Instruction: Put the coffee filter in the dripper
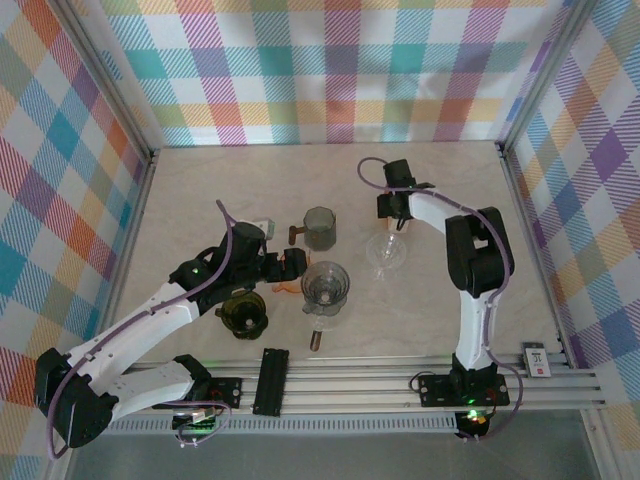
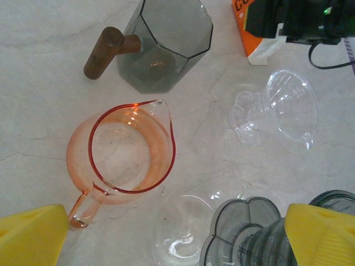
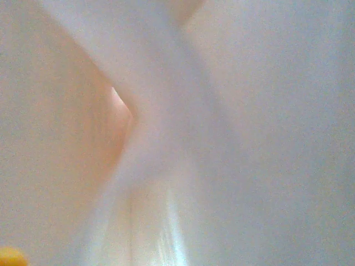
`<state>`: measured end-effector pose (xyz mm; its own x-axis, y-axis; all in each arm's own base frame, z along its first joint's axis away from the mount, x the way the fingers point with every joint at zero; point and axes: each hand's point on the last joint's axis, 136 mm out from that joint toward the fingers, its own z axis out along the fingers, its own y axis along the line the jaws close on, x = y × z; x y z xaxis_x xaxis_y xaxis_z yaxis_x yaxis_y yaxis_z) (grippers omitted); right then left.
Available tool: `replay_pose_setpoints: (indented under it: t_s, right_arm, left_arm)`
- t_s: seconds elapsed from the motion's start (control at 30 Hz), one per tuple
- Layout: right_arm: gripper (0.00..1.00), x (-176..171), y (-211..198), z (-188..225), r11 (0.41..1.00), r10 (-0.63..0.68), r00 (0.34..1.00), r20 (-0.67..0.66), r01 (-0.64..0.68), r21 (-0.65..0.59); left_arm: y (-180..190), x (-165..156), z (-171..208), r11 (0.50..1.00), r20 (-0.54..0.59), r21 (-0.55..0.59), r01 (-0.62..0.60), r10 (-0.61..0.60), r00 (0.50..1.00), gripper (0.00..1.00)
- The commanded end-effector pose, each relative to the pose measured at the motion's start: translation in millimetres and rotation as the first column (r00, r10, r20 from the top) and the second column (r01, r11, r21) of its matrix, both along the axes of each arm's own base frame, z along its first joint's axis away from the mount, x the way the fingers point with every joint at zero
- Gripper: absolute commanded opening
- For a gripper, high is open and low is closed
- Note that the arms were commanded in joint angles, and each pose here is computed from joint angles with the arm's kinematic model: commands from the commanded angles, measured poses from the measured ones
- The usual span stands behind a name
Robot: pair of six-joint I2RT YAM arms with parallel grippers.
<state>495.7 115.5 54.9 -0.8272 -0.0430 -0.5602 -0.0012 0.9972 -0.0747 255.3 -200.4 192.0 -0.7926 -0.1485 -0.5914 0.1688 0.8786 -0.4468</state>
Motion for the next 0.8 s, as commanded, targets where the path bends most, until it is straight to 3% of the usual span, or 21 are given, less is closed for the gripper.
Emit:
replay_pose_setpoints:
  t_s: [0.0,0.2,0.5,0.77]
  right_arm:
    - [0.70,2.4,-3.8,21.6,0.999,-0.024,0.999,0.032,0.023,0.031]
    - [0.89,-2.0,-2.1,31.8,0.999,-0.007,0.999,0.054,0.004,0.054]
    - [0.95,-25.1,2.3,89.0,0.988,-0.032,0.992,0.119,0.013,0.156]
    - [0.99,-28.2,2.4,58.6,0.994,-0.055,0.998,0.006,0.054,0.092]
  left_arm:
    - [0.0,0.5,1.4,1.000,0.006,-0.017,0.002,-0.002,1.000,1.00]
    - [0.6,-0.7,3.5,1.000,0.010,-0.029,0.000,0.000,1.000,1.00]
    - [2.0,-4.0,1.5,0.998,0.026,-0.060,-0.002,0.003,1.000,1.00]
    - [1.9,-7.9,-1.9,0.997,0.026,-0.071,0.009,-0.007,1.000,1.00]
